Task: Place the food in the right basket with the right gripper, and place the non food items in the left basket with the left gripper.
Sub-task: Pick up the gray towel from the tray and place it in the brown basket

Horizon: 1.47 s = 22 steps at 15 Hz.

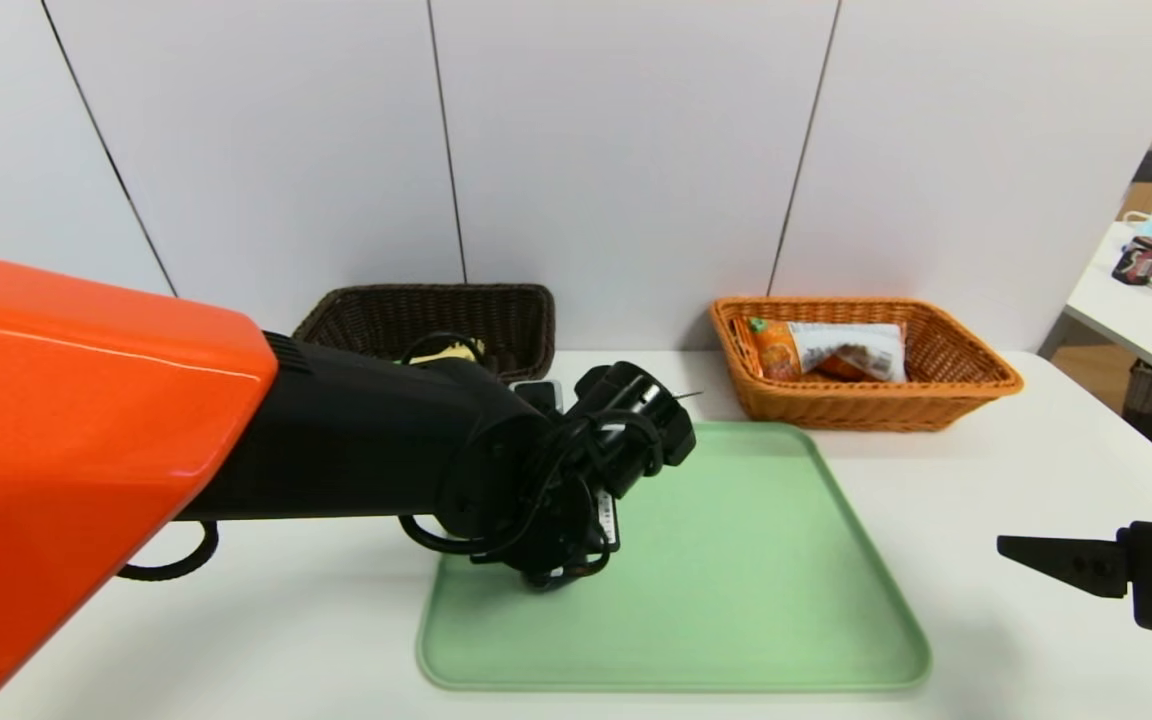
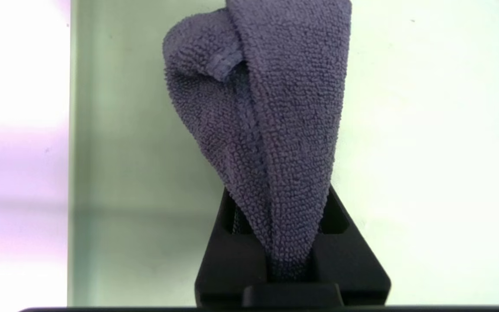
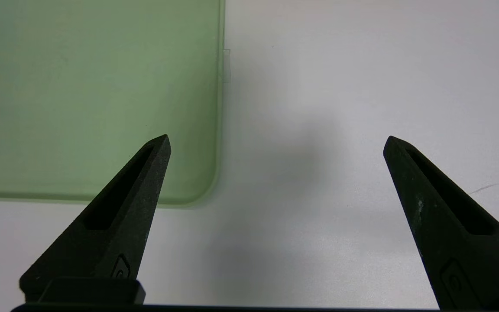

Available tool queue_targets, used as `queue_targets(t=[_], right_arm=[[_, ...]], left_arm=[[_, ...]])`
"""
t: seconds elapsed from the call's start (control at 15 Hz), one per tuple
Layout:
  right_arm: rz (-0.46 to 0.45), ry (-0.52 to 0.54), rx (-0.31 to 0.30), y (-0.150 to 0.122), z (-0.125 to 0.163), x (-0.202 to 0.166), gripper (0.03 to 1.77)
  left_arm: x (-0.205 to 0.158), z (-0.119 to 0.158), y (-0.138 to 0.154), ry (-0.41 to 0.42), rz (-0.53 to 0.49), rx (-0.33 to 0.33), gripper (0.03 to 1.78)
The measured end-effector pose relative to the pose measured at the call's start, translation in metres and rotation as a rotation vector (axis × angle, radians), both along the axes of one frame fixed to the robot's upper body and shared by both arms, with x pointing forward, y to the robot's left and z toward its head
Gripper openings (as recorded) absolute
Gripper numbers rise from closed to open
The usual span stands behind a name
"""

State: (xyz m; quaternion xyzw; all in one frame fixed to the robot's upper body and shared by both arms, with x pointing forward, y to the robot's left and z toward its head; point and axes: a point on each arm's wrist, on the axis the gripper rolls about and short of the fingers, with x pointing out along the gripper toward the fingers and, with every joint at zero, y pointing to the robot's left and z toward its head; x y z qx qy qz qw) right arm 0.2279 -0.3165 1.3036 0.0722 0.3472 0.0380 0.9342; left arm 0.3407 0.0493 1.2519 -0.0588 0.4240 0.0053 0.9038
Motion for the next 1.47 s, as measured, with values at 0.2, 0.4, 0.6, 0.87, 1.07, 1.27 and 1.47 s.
queue_targets(t=[0.2, 0.4, 0.6, 0.87, 1.07, 1.27, 1.47], right_arm=[[-0.003, 0.003, 0.001, 0.0, -0.001, -0.001, 1.7], [-0.004, 0.003, 0.003, 0.0, -0.001, -0.001, 1.7], [-0.005, 0.002, 0.005, 0.0, -0.001, -0.001, 1.7], [-0.005, 0.003, 0.006, 0.0, -0.001, -0.002, 1.7], [-0.004, 0.001, 0.005, -0.001, -0.002, -0.004, 1.7], [-0.005, 0.007, 0.004, -0.001, -0.004, -0.005, 1.7], [-0.006, 0.015, 0.003, -0.001, -0.006, -0.006, 1.7]], left_arm=[[-0.006, 0.017, 0.005, -0.031, -0.016, -0.017, 0.25], [-0.008, 0.038, 0.019, -0.068, -0.069, 0.017, 0.25], [-0.001, 0.061, 0.043, -0.124, -0.148, 0.098, 0.25], [0.03, 0.087, 0.087, -0.214, -0.233, 0.201, 0.25], [0.056, 0.107, 0.126, -0.293, -0.336, 0.265, 0.25], [0.069, 0.12, 0.152, -0.339, -0.449, 0.328, 0.25], [0.084, 0.124, 0.173, -0.414, -0.61, 0.351, 0.25]])
